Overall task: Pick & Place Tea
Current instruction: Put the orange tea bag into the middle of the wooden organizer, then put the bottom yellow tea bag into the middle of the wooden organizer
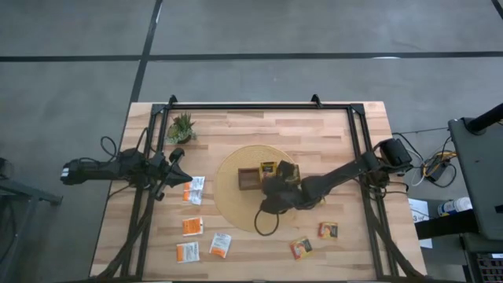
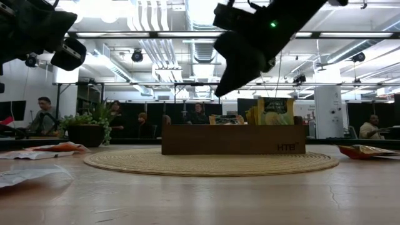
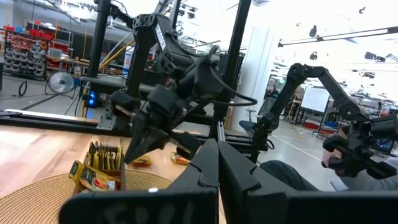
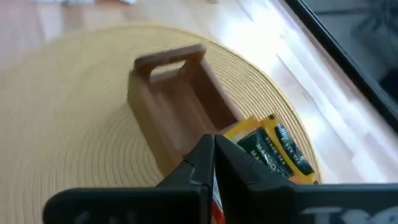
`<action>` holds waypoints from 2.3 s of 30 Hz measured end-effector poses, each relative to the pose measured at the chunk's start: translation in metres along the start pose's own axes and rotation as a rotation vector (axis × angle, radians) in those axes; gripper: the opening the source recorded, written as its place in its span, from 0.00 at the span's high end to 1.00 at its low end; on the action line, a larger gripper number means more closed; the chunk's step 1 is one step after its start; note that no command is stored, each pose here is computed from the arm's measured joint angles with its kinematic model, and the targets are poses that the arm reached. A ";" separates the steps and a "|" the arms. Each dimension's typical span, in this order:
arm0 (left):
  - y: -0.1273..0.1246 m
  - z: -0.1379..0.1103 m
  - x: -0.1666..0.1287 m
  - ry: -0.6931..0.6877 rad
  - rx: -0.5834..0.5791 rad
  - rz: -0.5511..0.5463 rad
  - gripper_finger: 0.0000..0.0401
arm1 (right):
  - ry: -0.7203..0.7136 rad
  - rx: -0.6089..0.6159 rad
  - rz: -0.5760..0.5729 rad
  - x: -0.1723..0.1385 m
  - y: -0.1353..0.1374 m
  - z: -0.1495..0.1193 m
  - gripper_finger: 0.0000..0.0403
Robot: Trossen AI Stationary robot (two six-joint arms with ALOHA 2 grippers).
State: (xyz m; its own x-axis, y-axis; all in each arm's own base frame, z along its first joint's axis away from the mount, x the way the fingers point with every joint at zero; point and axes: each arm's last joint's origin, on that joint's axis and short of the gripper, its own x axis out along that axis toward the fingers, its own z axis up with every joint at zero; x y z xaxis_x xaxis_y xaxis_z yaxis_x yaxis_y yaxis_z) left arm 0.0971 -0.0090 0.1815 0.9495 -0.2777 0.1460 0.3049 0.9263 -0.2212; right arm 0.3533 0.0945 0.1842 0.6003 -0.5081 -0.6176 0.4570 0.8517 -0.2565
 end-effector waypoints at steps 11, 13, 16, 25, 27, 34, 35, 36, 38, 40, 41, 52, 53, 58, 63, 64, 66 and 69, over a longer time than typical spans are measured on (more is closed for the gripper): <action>0.000 0.000 0.000 0.000 0.000 0.000 1.00 | 0.193 0.438 0.014 0.030 -0.022 -0.011 0.98; 0.000 0.000 0.000 0.000 0.000 0.000 1.00 | 0.233 0.458 0.004 0.039 -0.023 -0.017 0.98; 0.000 0.000 0.000 0.000 0.000 0.000 1.00 | 0.257 0.456 -0.024 0.052 -0.024 -0.023 0.98; 0.000 0.000 0.000 0.002 0.000 0.000 1.00 | 0.226 0.318 -0.099 0.060 -0.021 -0.015 0.98; 0.000 0.000 0.000 0.002 -0.001 0.001 1.00 | 0.201 0.296 -0.131 0.055 -0.019 -0.012 0.98; 0.000 0.000 0.000 0.001 0.000 0.000 1.00 | 0.205 0.264 -0.133 0.043 -0.013 0.000 0.98; 0.000 0.000 0.000 0.001 0.000 0.000 1.00 | 0.207 0.260 -0.133 0.041 -0.012 0.002 0.98; 0.000 0.000 0.000 0.001 0.000 0.000 1.00 | 0.207 0.256 -0.131 0.039 -0.011 0.004 0.98; 0.000 0.000 0.000 0.001 0.000 0.000 1.00 | 0.205 0.252 -0.125 0.036 -0.009 0.008 0.98; 0.000 0.000 0.000 0.001 0.000 0.001 1.00 | 0.205 0.244 -0.121 0.031 -0.007 0.013 0.98; 0.000 0.000 0.000 0.001 0.000 0.000 1.00 | 0.207 0.237 -0.120 0.028 -0.006 0.015 0.98; 0.000 0.000 0.000 0.000 0.000 0.000 1.00 | 0.224 0.138 -0.095 -0.016 0.009 0.038 0.98; 0.000 0.000 0.000 0.001 0.000 0.000 1.00 | 0.226 0.125 -0.091 -0.021 0.011 0.039 0.98; 0.000 0.000 0.000 0.000 0.000 0.000 1.00 | 0.239 0.079 -0.076 -0.046 0.020 0.042 0.98; 0.000 0.000 0.000 0.000 0.000 0.000 1.00 | 0.267 0.073 -0.096 -0.065 0.022 0.041 0.98; 0.000 0.000 0.000 0.001 0.000 0.000 1.00 | 0.273 0.079 -0.103 -0.068 0.022 0.041 0.98; 0.000 0.000 0.000 0.001 0.000 0.000 1.00 | 0.286 0.083 -0.119 -0.074 0.022 0.040 0.98; 0.000 0.000 0.000 0.000 0.000 0.000 1.00 | 0.301 0.086 -0.139 -0.082 0.021 0.037 0.98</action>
State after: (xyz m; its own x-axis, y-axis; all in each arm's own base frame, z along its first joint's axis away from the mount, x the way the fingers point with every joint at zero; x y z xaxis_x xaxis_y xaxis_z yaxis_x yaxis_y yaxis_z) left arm 0.0971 -0.0090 0.1816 0.9494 -0.2780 0.1460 0.3052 0.9263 -0.2208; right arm 0.3386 0.1496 0.2571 0.3133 -0.5470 -0.7763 0.5824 0.7564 -0.2979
